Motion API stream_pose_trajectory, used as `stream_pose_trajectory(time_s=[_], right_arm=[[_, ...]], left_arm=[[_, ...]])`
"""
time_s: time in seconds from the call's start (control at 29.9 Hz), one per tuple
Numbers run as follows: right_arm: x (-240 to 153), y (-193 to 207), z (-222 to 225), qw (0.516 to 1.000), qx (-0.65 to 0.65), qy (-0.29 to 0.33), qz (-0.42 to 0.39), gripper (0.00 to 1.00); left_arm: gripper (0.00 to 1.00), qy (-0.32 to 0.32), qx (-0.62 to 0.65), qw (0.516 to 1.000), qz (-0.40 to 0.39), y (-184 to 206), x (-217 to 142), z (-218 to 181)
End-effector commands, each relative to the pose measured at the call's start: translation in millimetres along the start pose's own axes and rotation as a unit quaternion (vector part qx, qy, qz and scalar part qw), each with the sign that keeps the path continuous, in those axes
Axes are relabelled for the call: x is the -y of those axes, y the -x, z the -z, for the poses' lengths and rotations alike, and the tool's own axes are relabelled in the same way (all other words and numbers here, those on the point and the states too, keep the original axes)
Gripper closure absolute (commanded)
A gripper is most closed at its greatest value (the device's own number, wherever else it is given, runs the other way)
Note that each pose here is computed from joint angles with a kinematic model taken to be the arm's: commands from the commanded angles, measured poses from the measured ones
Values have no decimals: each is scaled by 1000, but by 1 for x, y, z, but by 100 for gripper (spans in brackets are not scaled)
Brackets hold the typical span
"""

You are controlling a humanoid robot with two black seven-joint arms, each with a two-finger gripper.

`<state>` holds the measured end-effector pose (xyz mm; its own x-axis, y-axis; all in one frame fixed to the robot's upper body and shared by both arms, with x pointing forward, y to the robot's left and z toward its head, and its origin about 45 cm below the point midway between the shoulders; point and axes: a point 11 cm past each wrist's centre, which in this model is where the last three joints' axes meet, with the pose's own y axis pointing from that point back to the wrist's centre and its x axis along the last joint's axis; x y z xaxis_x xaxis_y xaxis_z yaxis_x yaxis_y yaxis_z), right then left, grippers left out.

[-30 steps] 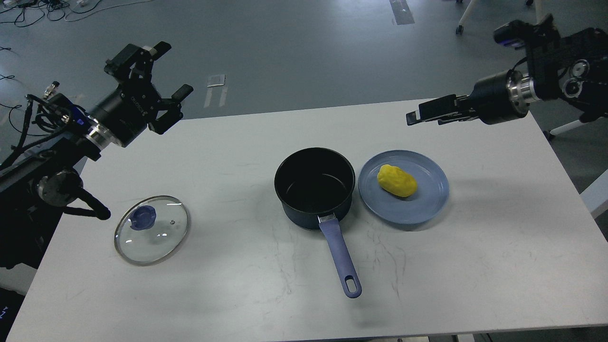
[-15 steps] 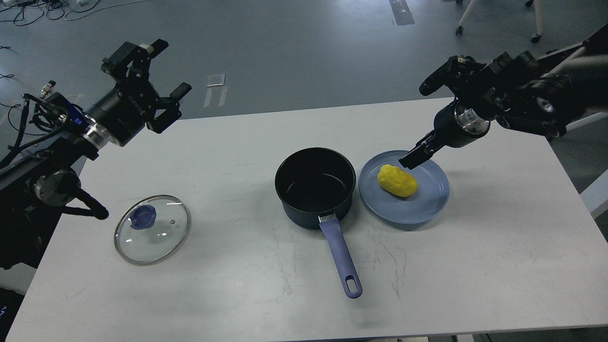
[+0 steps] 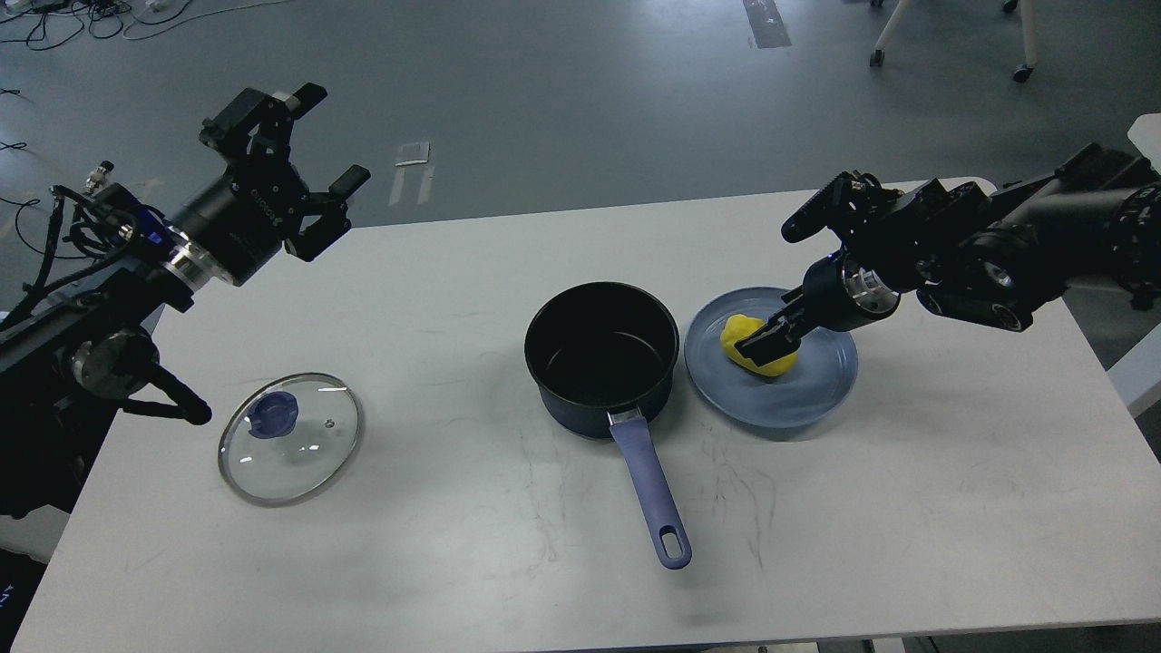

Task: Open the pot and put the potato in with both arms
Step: 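Reach the right gripper down to the yellow potato on the plate, then grasp the potato with the right gripper and lift it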

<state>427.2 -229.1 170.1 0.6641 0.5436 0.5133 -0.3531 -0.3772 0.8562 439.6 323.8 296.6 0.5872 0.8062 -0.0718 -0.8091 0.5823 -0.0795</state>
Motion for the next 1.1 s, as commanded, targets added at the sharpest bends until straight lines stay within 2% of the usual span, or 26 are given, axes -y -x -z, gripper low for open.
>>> stream_pose_trajectory(time_s=[0.0, 0.37, 0.43, 0.53, 0.6, 0.7, 0.77, 0.84, 1.0, 1.07], right_arm=[[9, 3, 3, 1000, -7, -4, -15, 0], [26, 11, 13, 999, -5, -17, -34, 0], [26, 12, 12, 999, -6, -16, -33, 3], [26, 14, 11, 999, -8, -14, -34, 11], [24, 14, 9, 999, -9, -13, -37, 30], [24, 14, 8, 999, -11, -12, -40, 40], [22, 15, 8, 999, -12, -12, -47, 63], [21, 15, 6, 999, -15, -11, -49, 71], [6, 13, -4, 998, -8, -4, -56, 75], [-21, -9, -9, 997, 4, -4, -82, 75]], left_arm=[[2, 0, -1, 1000, 0, 0, 0, 0], [2, -3, -2, 1000, -2, -1, -3, 3], [2, -3, -2, 1000, -2, -1, -3, 3], [2, -3, -2, 1000, -2, -1, -3, 3], [2, -3, -2, 1000, -1, 0, -3, 3], [2, -3, -2, 1000, -2, -1, -3, 3], [2, -2, -1, 1000, -4, -2, -4, 2], [2, -1, -1, 1000, -5, -3, -4, 1], [2, 0, 0, 1000, -6, -4, -5, -1], [2, 1, 1, 1000, -7, -5, -6, -2]])
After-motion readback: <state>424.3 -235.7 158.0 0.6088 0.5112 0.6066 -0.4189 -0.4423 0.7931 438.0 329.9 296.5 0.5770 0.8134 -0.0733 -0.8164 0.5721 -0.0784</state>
